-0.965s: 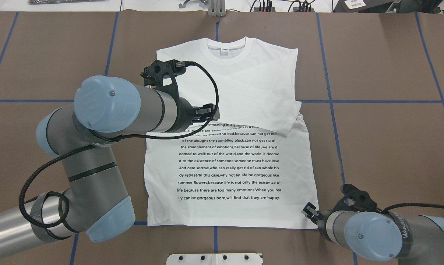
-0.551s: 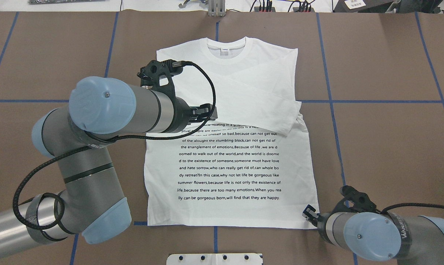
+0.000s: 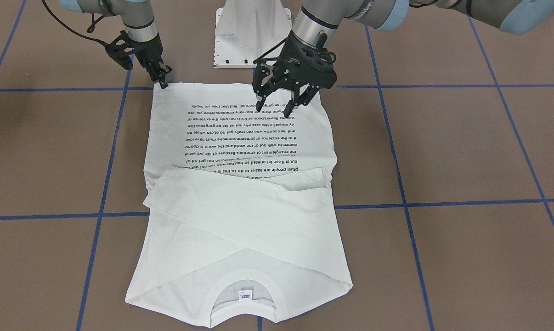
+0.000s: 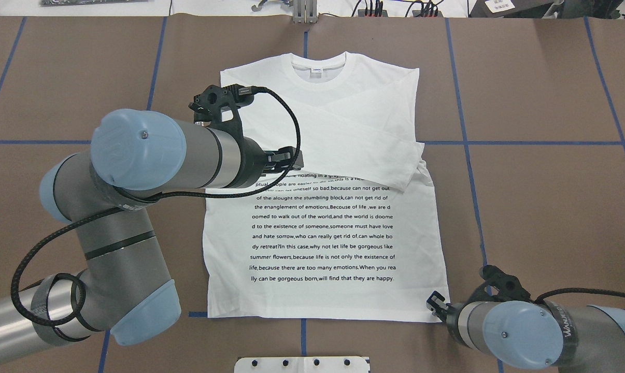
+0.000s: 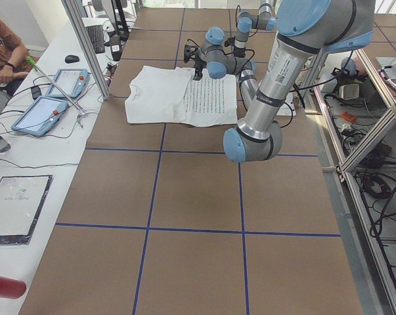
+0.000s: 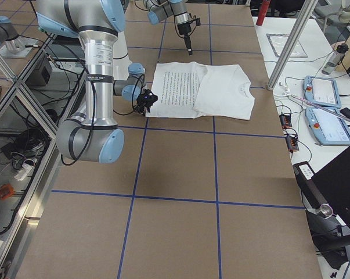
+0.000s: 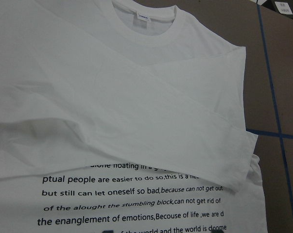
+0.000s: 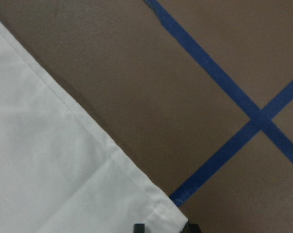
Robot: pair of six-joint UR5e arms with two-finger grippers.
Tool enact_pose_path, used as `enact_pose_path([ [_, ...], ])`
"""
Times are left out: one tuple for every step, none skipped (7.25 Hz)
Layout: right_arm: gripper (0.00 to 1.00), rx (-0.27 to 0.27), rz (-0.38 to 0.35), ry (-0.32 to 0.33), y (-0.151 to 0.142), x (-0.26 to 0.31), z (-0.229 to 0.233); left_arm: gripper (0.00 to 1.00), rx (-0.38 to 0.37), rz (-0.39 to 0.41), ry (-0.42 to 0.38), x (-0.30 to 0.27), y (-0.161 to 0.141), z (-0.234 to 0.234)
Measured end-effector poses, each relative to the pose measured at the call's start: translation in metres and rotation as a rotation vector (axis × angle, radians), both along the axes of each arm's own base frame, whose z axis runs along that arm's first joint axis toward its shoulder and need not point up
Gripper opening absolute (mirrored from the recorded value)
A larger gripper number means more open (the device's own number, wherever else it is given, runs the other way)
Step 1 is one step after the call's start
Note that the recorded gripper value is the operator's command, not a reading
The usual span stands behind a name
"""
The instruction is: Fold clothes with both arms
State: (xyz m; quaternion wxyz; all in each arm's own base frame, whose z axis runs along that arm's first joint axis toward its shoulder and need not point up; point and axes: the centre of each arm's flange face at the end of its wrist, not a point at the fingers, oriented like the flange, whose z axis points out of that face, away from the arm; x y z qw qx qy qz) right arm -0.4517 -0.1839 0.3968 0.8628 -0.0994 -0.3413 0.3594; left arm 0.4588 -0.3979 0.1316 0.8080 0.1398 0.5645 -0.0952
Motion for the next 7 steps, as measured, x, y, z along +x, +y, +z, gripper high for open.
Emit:
enact_pose_path([
  [0.00, -0.002, 0.002, -0.002, 0.000, 0.000, -0.001, 0.73, -0.001, 0.000, -0.001, 0.000, 0.000, 0.001],
  [0.00, -0.003, 0.003, -0.005, 0.000, 0.000, -0.002, 0.73, -0.002, 0.000, -0.003, -0.001, 0.001, 0.003],
  [0.00, -0.002, 0.004, -0.011, 0.000, 0.001, -0.005, 0.73, -0.002, 0.000, -0.003, -0.002, 0.001, 0.004],
  [0.00, -0.001, 0.005, -0.018, 0.000, 0.003, -0.008, 0.73, -0.002, 0.000, -0.004, -0.003, 0.002, 0.005],
  [0.00, -0.004, 0.004, -0.028, 0.000, 0.006, -0.012, 0.73, -0.006, 0.000, -0.010, -0.004, 0.002, 0.010],
  [0.00, -0.009, 0.000, -0.035, 0.000, 0.010, -0.016, 0.72, -0.021, 0.000, -0.021, -0.006, 0.005, 0.022],
  [0.00, -0.013, -0.003, -0.040, 0.000, 0.013, -0.018, 0.72, -0.073, -0.003, -0.027, -0.006, 0.012, 0.037],
])
